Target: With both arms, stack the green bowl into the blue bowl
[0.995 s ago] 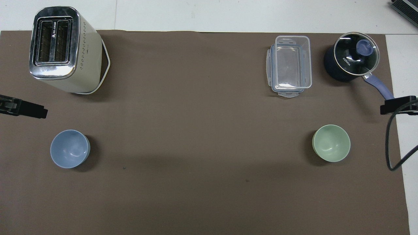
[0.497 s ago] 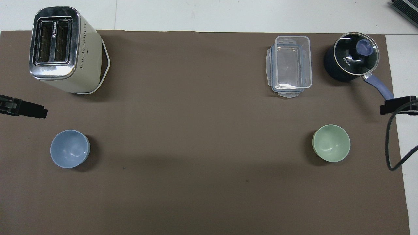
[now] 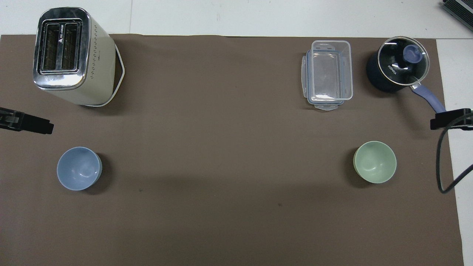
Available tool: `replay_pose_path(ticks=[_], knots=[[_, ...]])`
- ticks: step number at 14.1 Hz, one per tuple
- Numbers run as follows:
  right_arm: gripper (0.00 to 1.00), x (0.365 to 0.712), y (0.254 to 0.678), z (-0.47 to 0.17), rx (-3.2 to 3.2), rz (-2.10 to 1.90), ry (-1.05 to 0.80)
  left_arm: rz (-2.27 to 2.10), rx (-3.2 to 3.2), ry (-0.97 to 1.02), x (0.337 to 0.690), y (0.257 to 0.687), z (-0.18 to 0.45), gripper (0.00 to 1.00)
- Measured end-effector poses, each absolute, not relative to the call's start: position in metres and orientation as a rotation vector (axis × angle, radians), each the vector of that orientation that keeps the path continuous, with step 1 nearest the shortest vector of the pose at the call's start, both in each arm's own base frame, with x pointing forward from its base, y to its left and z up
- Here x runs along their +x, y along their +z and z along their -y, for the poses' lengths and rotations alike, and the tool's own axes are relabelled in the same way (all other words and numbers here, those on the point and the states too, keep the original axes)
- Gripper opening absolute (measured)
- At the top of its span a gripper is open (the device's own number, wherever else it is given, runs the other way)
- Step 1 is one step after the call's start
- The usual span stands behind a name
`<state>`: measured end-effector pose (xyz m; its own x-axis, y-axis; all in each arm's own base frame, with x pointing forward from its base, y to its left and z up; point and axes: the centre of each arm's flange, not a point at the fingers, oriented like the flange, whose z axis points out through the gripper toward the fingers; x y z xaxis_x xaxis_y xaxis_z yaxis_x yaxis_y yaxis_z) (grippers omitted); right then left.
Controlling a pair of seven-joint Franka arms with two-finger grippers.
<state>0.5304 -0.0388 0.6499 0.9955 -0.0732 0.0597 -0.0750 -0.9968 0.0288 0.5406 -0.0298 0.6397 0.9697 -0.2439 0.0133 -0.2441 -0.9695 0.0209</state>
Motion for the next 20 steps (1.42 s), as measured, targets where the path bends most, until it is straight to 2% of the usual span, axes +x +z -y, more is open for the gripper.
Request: replay_pose_path(ticks=[20], knots=[[1.0, 0.532, 0.6459, 0.0411, 3.106, 0.121, 0.1, 0.383, 3.096, 0.017, 0.5406, 0.6397, 0.0298, 1.0]])
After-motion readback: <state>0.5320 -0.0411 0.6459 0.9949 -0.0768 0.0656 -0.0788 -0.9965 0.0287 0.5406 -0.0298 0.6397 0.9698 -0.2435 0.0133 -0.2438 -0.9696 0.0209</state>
